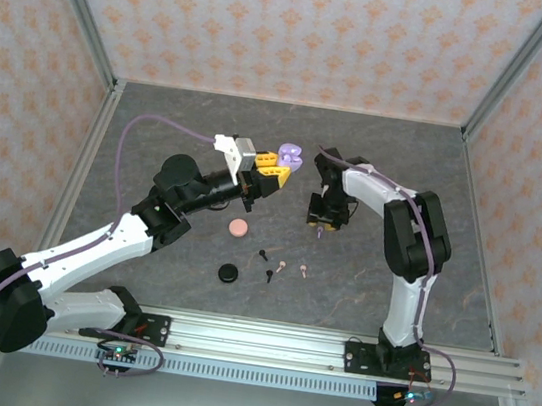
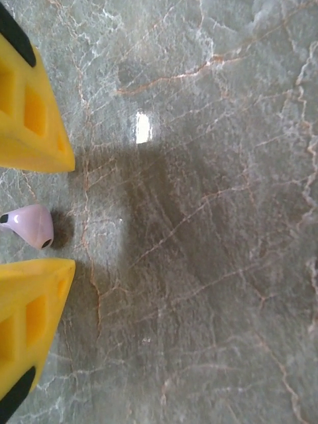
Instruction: Insert the wireless bluetooth earbuds into the charging case
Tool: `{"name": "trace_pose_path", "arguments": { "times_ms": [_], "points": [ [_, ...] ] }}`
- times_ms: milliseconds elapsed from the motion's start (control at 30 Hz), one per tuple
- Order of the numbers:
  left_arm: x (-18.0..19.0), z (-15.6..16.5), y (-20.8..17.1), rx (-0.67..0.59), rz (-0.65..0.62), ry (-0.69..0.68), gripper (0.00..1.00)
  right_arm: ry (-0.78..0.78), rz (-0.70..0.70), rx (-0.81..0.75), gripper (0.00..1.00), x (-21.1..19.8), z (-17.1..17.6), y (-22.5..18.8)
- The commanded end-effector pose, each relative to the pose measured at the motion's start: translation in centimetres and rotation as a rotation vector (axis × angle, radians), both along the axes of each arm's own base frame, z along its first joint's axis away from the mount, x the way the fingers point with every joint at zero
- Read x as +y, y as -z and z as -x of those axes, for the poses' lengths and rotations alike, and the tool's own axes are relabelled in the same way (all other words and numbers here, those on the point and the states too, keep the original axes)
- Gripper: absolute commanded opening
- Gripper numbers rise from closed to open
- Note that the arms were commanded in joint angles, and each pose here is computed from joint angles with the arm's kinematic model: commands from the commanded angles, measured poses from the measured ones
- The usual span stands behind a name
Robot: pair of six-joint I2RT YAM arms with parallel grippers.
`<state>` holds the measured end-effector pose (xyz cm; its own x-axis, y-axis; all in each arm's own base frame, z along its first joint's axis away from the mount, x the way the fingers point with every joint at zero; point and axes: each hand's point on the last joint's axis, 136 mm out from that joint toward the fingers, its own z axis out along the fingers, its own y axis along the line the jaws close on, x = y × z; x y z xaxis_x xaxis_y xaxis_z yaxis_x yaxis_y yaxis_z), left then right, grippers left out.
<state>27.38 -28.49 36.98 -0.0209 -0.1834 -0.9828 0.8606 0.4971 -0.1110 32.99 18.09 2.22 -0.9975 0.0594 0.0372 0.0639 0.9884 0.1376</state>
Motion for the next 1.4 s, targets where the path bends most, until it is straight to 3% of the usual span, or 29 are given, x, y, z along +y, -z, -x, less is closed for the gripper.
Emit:
{"name": "trace_pose_path", "arguments": {
  "times_ms": [0, 633, 1367],
  "points": [
    [0.2, 0.2, -0.6, -0.033, -0.002, -0.012, 0.0, -0.019, 0.034, 0.021, 0.36, -0.2, 0.2, 0.3],
    [0.1, -0.1, -0.2, -0.02, -0.011, -0.018, 0.0, -0.053, 0.089, 0.09, 0.29, -1.1, 2.6, 0.5],
    [0.1, -0.2, -0.2, -0.015, -0.015, -0.021, 0.0, -0.068, 0.107, -0.012, 0.29, -1.0, 0.1, -0.8]
  ]
}}
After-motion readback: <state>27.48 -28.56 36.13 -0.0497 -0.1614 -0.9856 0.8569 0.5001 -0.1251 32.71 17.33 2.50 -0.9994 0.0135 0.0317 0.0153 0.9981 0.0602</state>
